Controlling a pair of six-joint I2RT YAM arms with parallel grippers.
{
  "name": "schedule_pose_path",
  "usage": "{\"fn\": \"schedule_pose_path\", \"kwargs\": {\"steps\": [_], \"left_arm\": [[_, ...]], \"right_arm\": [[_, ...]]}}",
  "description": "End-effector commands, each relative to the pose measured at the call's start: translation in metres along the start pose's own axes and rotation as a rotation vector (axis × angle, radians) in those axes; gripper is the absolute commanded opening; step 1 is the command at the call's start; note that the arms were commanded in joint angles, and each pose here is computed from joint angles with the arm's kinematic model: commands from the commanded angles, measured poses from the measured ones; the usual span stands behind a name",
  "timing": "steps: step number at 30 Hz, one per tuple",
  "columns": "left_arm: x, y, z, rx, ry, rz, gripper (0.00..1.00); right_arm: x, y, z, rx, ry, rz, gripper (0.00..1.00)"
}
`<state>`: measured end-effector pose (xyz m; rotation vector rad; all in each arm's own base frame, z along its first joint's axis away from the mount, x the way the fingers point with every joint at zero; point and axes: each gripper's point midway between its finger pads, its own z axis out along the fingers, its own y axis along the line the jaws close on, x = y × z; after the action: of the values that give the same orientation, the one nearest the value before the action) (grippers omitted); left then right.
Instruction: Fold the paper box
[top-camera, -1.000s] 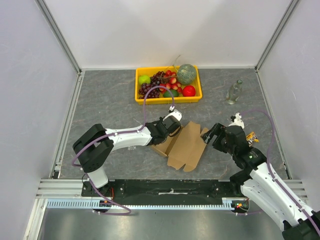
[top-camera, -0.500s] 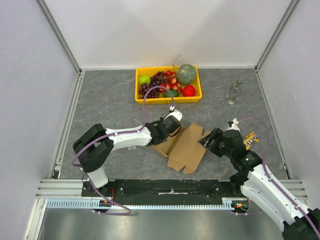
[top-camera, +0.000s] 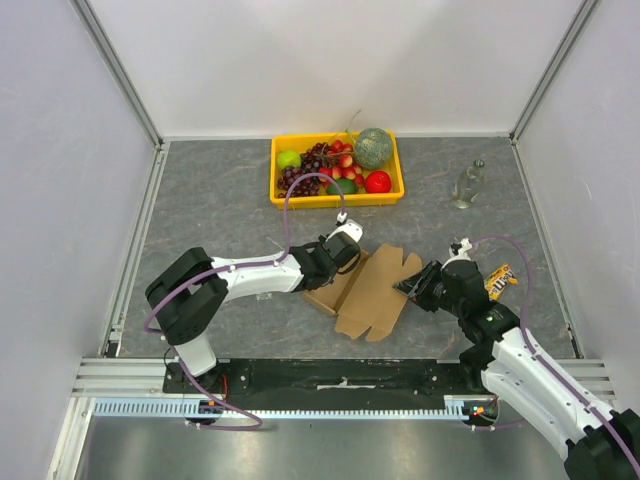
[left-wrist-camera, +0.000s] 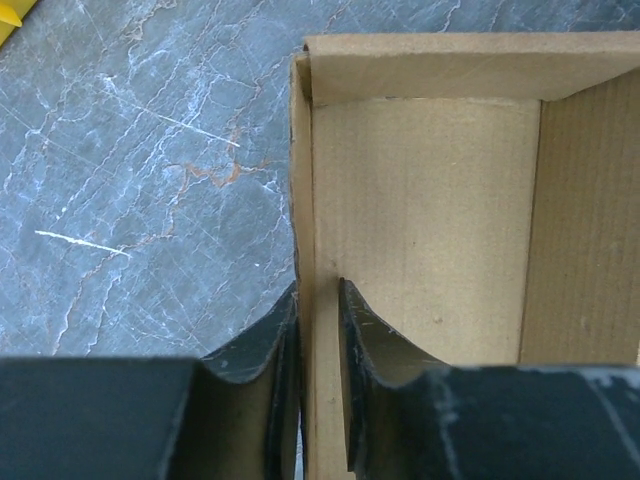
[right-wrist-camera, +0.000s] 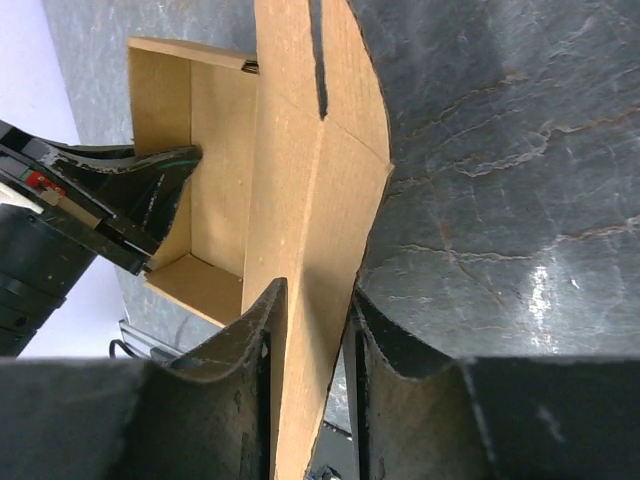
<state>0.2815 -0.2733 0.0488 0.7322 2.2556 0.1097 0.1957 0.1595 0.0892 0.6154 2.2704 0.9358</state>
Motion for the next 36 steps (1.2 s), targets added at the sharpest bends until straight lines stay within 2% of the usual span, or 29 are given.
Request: {"fn": "schedule_pose_path", "kwargs": {"steps": [1, 10, 15, 16, 21, 25, 28, 32, 36], "left_arm": [[-0.007, -0.004, -0.003, 0.025, -0.023, -0.069, 0.29], [-0.015, -0.007, -0.008, 0.048, -0.031, -0.071, 0.46], [-0.033, 0.000, -0.023, 0.056, -0.065, -0.081, 0.59], [-0.039, 0.000, -0.027, 0.062, -0.074, -0.085, 0.67], [-0.069, 0.009, -0.051, 0.098, -0.125, -0.122, 0.81], [-0.091, 0.038, -0.080, 0.110, -0.178, -0.208, 0.86], [-0.096, 0.078, -0.099, 0.110, -0.215, -0.354, 0.88], [-0.063, 0.125, -0.098, 0.033, -0.166, -0.499, 0.88], [-0.015, 0.129, -0.078, -0.017, -0.009, -0.582, 0.88]], "right_arm": [[-0.004, 0.016, 0.001, -0.067, -0.007, 0.015, 0.31], [-0.009, 0.027, 0.000, -0.086, -0.010, -0.012, 0.09], [-0.016, 0.034, -0.003, -0.085, -0.025, -0.033, 0.05], [-0.018, 0.037, -0.004, -0.085, -0.029, -0.041, 0.05], [-0.033, 0.045, -0.011, -0.049, -0.066, -0.076, 0.03], [-0.049, 0.046, -0.018, 0.020, -0.118, -0.114, 0.00], [-0.064, 0.050, -0.025, 0.069, -0.151, -0.174, 0.00], [-0.075, 0.063, -0.030, 0.127, -0.102, -0.316, 0.00], [-0.065, 0.069, -0.022, 0.142, 0.062, -0.441, 0.00]]}}
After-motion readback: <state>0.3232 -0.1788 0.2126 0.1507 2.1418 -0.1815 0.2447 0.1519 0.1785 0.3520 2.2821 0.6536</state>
